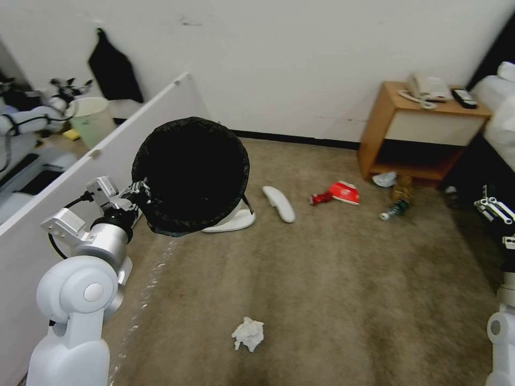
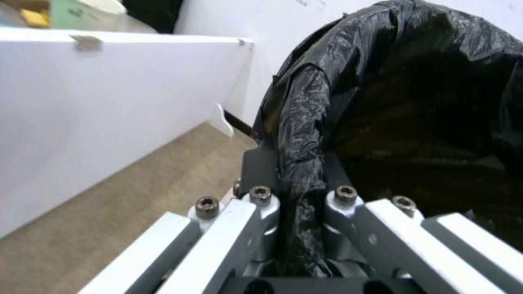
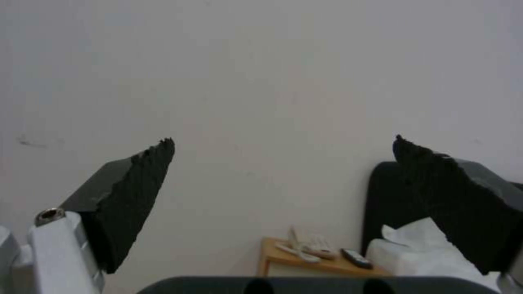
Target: Pick up the trash bin, then pick up the garbage from the floor and place it into the trash bin.
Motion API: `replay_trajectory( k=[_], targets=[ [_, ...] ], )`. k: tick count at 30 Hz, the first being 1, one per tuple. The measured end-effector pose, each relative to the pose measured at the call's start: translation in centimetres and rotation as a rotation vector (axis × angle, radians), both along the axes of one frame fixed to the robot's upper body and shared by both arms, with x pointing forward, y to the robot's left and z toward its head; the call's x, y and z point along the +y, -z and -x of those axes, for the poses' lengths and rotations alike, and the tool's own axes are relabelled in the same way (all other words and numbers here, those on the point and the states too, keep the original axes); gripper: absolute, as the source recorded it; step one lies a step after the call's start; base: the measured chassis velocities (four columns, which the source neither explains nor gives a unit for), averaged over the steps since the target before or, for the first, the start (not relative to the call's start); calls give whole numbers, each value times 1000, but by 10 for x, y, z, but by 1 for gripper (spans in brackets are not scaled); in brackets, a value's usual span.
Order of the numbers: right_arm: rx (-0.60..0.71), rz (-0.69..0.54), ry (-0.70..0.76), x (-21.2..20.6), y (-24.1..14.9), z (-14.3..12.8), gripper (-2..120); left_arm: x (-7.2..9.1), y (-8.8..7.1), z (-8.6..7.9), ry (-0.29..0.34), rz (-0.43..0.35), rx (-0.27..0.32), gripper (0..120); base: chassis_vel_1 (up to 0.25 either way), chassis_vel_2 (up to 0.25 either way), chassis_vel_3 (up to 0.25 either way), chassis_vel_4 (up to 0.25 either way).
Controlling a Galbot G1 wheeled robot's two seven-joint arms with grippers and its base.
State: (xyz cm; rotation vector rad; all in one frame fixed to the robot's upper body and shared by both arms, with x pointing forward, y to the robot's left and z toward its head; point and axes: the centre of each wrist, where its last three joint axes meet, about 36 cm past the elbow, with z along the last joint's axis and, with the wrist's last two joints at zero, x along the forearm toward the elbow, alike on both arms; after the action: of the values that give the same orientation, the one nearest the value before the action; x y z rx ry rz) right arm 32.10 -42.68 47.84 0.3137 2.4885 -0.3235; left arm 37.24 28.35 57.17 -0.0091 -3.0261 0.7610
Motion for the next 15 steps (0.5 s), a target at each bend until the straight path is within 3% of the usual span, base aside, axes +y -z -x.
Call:
replay_trajectory(
  k=[8,15],
  targets=[
    [1,2,0,0,0,0,100,1,1,0,-6,-20,-23,4,18,11,13,14],
    [10,2,-6,0,3,-1,100,-3,-9,8,22,-11,2,4,0,0,0,0]
  ],
)
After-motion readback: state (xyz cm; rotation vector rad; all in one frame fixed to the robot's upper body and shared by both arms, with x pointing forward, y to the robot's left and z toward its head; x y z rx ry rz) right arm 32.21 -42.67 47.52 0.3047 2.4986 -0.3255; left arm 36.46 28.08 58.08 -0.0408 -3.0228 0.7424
